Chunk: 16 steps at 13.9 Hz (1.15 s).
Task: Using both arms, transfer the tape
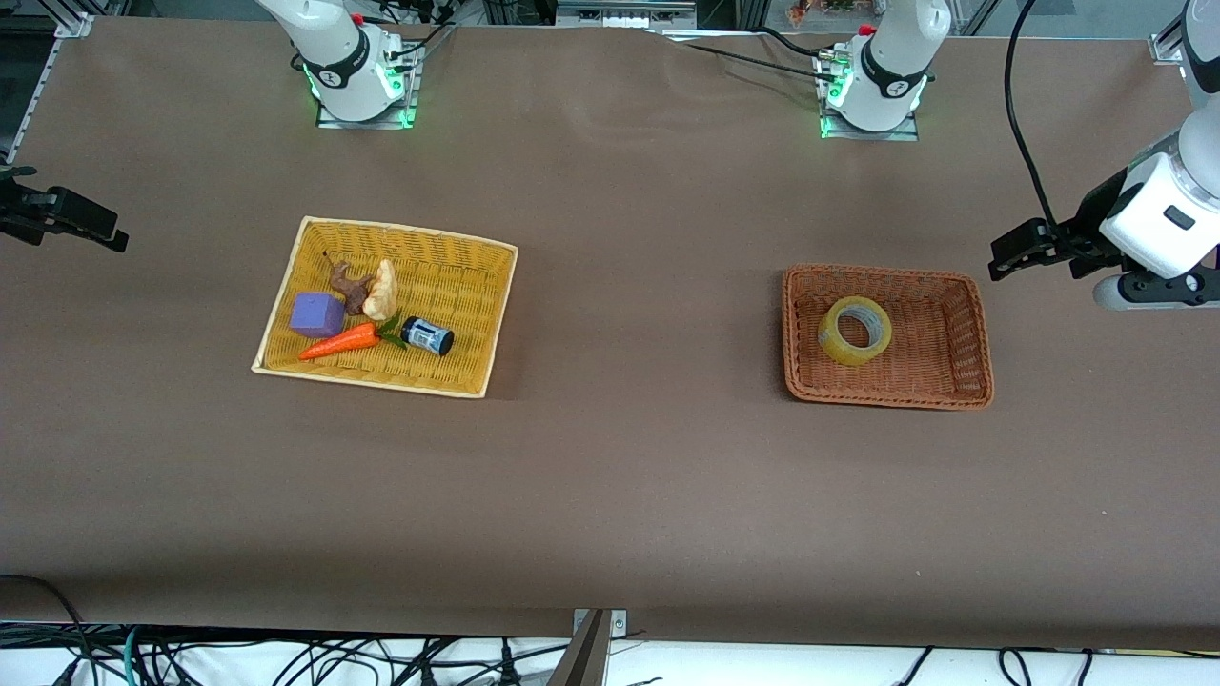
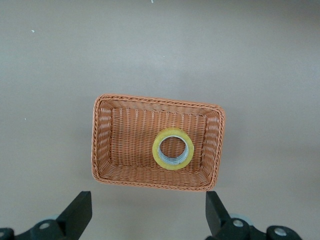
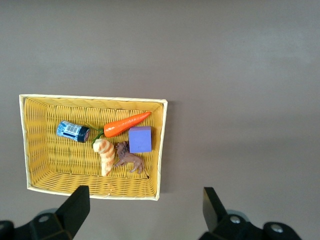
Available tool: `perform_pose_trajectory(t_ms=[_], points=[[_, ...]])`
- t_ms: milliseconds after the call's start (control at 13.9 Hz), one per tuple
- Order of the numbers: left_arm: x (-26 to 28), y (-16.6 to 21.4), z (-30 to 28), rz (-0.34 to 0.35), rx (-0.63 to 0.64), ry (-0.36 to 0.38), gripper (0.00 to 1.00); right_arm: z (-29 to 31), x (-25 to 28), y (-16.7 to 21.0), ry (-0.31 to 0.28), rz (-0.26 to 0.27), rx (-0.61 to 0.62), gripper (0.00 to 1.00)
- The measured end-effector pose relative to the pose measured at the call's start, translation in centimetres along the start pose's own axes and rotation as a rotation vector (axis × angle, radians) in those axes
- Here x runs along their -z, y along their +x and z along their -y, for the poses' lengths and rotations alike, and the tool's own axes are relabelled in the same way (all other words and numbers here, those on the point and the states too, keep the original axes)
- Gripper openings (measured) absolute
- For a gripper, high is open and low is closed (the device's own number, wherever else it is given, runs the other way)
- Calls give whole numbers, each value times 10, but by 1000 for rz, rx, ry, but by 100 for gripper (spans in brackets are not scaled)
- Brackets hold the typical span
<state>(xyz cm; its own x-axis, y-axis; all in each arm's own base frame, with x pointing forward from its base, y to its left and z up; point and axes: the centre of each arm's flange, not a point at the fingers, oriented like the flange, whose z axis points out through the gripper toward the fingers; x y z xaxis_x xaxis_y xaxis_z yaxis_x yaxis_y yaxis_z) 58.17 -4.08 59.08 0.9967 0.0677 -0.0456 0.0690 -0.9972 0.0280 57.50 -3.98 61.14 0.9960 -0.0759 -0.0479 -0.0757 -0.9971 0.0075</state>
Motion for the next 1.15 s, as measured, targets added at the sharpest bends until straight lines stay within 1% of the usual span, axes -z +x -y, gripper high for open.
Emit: perform_pose_trajectory(t_ms=[143,430,1148], points=[[-5,-11,2,-20,2,1,100,0,0,0,0,0,0,100],[-7,-31,4,-25,3,4,100,0,0,0,0,0,0,100],[-4,-35,-9,-26,-21,6,100,0,0,0,0,0,0,100]])
